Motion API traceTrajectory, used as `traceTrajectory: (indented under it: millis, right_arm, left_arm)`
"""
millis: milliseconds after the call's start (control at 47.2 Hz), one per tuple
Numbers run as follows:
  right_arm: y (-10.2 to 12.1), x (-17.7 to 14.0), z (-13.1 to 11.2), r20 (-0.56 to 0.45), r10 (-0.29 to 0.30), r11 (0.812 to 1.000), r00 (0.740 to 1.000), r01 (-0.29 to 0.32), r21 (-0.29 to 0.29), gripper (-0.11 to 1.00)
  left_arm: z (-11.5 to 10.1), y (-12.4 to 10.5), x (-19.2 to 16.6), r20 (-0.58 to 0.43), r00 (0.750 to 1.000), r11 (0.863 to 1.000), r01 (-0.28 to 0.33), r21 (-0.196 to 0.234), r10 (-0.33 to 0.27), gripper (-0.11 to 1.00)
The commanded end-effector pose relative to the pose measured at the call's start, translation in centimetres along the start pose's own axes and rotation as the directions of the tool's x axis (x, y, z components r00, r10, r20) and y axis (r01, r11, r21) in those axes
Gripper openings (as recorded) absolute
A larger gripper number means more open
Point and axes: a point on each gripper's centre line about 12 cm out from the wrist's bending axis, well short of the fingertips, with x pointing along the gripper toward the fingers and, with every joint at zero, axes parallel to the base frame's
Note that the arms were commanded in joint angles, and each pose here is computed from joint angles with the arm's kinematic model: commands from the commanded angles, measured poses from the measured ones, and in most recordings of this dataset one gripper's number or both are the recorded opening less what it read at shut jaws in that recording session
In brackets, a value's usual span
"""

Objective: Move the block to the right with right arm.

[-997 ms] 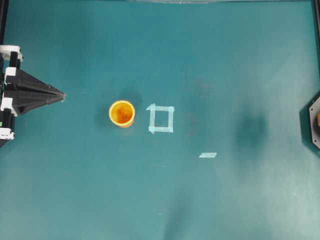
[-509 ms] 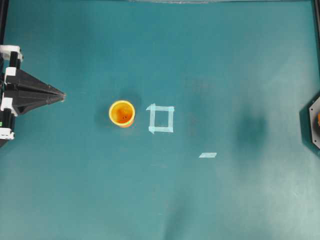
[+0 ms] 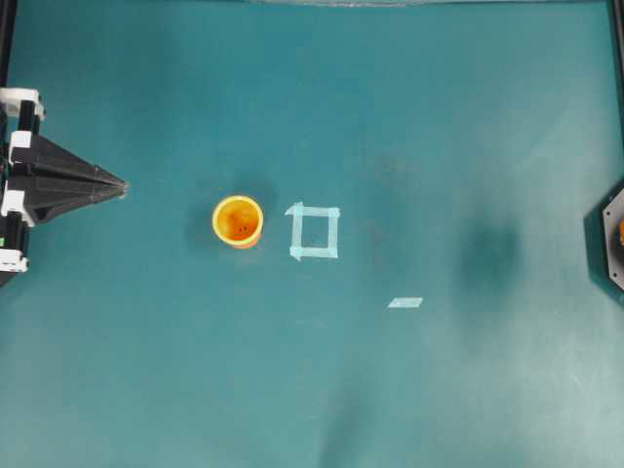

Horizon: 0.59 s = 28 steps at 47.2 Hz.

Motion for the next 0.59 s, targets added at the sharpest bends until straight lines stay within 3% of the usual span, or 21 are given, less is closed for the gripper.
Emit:
traceTrajectory:
  millis: [0, 573]
  right_arm:
    - [0.19, -0.46, 0.59, 0.017, 0.007, 1.000, 1.000, -0.007, -0.004, 0.41]
    - [0.17, -0.41, 0.57, 0.018, 0.006, 1.000, 1.000, -0.006, -0.004, 0.41]
  left_arm:
    - [1.11, 0.03, 0.18, 0.028, 1.000, 1.000, -0.001, 0.001, 0.001, 0.00]
    - [1.10, 0.03, 0.18, 0.026, 1.000, 1.000, -0.001, 0.001, 0.001, 0.00]
